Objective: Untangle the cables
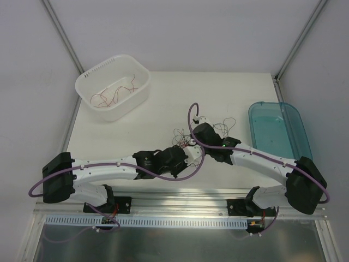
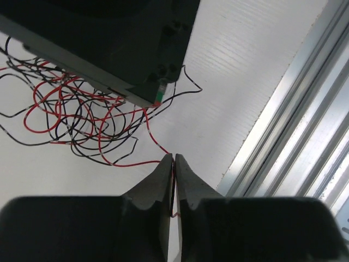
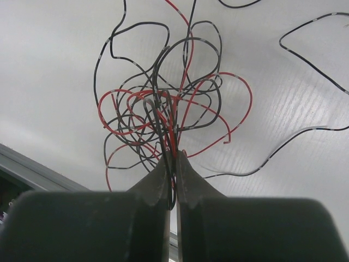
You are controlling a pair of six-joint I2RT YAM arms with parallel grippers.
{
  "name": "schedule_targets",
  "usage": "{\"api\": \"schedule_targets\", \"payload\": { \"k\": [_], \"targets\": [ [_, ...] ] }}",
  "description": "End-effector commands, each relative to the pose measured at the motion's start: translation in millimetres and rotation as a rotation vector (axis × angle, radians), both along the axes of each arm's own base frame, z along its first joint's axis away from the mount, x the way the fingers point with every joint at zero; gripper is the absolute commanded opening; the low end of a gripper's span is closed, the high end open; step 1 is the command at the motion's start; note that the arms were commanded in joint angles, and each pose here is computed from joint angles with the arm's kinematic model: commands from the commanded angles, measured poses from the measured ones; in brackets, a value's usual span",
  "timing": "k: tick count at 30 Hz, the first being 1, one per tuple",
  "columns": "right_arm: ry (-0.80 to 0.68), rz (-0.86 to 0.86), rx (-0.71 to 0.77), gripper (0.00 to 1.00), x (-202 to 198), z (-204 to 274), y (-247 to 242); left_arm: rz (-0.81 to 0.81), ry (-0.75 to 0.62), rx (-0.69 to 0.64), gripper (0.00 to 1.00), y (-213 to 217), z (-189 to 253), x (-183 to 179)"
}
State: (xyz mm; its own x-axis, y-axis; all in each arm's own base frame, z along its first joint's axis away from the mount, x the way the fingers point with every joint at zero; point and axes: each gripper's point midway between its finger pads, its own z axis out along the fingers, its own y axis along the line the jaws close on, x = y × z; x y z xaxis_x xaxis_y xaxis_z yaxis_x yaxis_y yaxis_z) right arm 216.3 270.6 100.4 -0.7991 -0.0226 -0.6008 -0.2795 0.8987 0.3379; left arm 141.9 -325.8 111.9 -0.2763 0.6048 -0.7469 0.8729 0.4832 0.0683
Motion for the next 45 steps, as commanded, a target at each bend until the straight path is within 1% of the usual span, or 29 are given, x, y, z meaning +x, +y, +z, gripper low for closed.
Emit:
{"api": "schedule_targets", "payload": {
  "k": [1, 4, 7, 8, 10, 11, 12, 14, 18, 21, 22, 24, 25, 26, 27, 29, 31, 33, 34, 35, 36, 37, 38, 39, 40, 41, 43, 44, 45],
  "targets": [
    [-0.034, 0.01, 0.008, 0.01, 4.3, 12.4, 3.5, 0.039, -0.074, -0.036, 0.0, 1.3, 16.9, 9.6],
    [-0.031, -0.023, -0.051, 0.01, 6.3, -0.1, -13.0, 0.116, -0.103, -0.104, 0.0, 10.2, 43.3, 16.1],
    [-0.002, -0.086, -0.087, 0.01, 10.6, -18.3, -37.7, 0.223, -0.133, -0.212, 0.0, 26.3, 87.5, 22.9],
    [0.009, -0.11, -0.084, 0.01, 11.0, -21.3, -44.0, 0.254, -0.149, -0.275, 0.0, 35.5, 109.1, 23.8],
    [0.051, -0.171, -0.09, 0.01, 13.3, -34.9, -64.6, 0.332, -0.166, -0.322, 0.0, 54.2, 128.1, 28.3],
    [0.063, -0.192, -0.089, 0.01, 13.4, -37.7, -71.1, 0.397, -0.199, -0.376, 0.0, 71.4, 150.2, 33.5],
    [0.068, -0.206, -0.08, 0.01, 14.1, -37.1, -76.0, 0.448, -0.197, -0.378, 0.0, 85.7, 154.2, 37.9],
    [0.085, -0.248, -0.097, 0.0, 16.0, -41.1, -92.2, 0.516, -0.212, -0.44, 0.0, 110.3, 177.9, 41.8],
    [0.093, -0.303, -0.123, 0.0, 19.0, -39.9, -113.5, 0.739, -0.252, -0.432, 0.0, 171.2, 188.5, 63.7],
    [0.1, -0.329, -0.142, 0.02, 19.4, -40.1, -124.3, 0.8, -0.231, -0.392, 0.0, 191.4, 183.0, 67.3],
    [0.105, -0.334, -0.155, 0.07, 18.3, -39.9, -128.4, 0.827, -0.231, -0.381, 0.0, 197.9, 181.7, 70.5],
    [0.097, -0.338, -0.166, 0.16, 19.9, -35.9, -131.3, 0.817, -0.214, -0.376, 0.0, 196.2, 179.0, 69.4],
    [0.098, -0.335, -0.176, 0.23, 18.4, -34.1, -133.1, 0.783, -0.185, -0.381, 0.0, 187.8, 176.9, 67.0],
    [0.094, -0.333, -0.171, 0.28, 19.1, -31.0, -132.4, 0.765, -0.167, -0.384, 0.0, 182.9, 175.1, 65.7],
    [0.085, -0.325, -0.162, 0.38, 20.8, -25.3, -130.3, 0.745, -0.152, -0.385, 0.0, 178.1, 174.0, 64.4],
    [0.065, -0.288, -0.136, 0.48, 20.8, -14.5, -124.2, 0.694, -0.102, -0.368, 0.0, 164.5, 164.3, 61.2],
    [0.048, -0.24, -0.103, 0.51, 20.5, -1.0, -113.6, 0.667, -0.052, -0.347, 0.0, 153.6, 151.1, 59.0],
    [0.03, -0.208, -0.096, 0.52, 19.5, 9.0, -108.9, 0.599, 0.022, -0.383, 0.0, 132.1, 144.8, 52.8],
    [0.026, -0.195, -0.095, 0.52, 18.0, 14.0, -106.3, 0.577, 0.056, -0.368, 0.01, 123.2, 131.6, 51.7],
    [0.011, -0.192, -0.098, 0.52, 18.6, 18.7, -107.2, 0.532, 0.105, -0.379, 0.05, 111.7, 126.0, 45.6],
    [0.004, -0.188, -0.102, 0.53, 17.9, 21.4, -107.5, 0.532, 0.139, -0.413, 0.1, 102.1, 123.7, 45.9],
    [-0.003, -0.19, -0.108, 0.53, 17.4, 24.8, -109.8, 0.527, 0.182, -0.396, 0.18, 94.4, 108.8, 44.0],
    [-0.015, -0.196, -0.121, 0.54, 17.9, 26.8, -113.4, 0.54, 0.239, -0.424, 0.22, 86.2, 104.9, 40.6],
    [-0.028, -0.194, -0.134, 0.54, 16.0, 30.4, -118.0, 0.537, 0.264, -0.457, 0.26, 75.5, 105.0, 40.2],
    [-0.041, -0.193, -0.145, 0.54, 16.2, 32.9, -121.0, 0.544, 0.305, -0.442, 0.38, 66.9, 91.3, 38.9],
    [-0.054, -0.196, -0.156, 0.54, 16.9, 36.1, -123.9, 0.547, 0.341, -0.459, 0.43, 57.0, 88.3, 36.6],
    [-0.077, -0.17, -0.174, 0.54, 14.7, 42.1, -128.7, 0.5, 0.349, -0.442, 0.56, 30.9, 81.1, 32.8],
    [-0.085, -0.165, -0.173, 0.54, 14.2, 45.6, -129.6, 0.483, 0.336, -0.424, 0.59, 22.6, 78.2, 33.1],
    [-0.084, -0.155, -0.184, 0.58, 12.1, 46.1, -132.0, 0.45, 0.293, -0.414, 0.62, 13.4, 85.7, 37.5]
  ]
}}
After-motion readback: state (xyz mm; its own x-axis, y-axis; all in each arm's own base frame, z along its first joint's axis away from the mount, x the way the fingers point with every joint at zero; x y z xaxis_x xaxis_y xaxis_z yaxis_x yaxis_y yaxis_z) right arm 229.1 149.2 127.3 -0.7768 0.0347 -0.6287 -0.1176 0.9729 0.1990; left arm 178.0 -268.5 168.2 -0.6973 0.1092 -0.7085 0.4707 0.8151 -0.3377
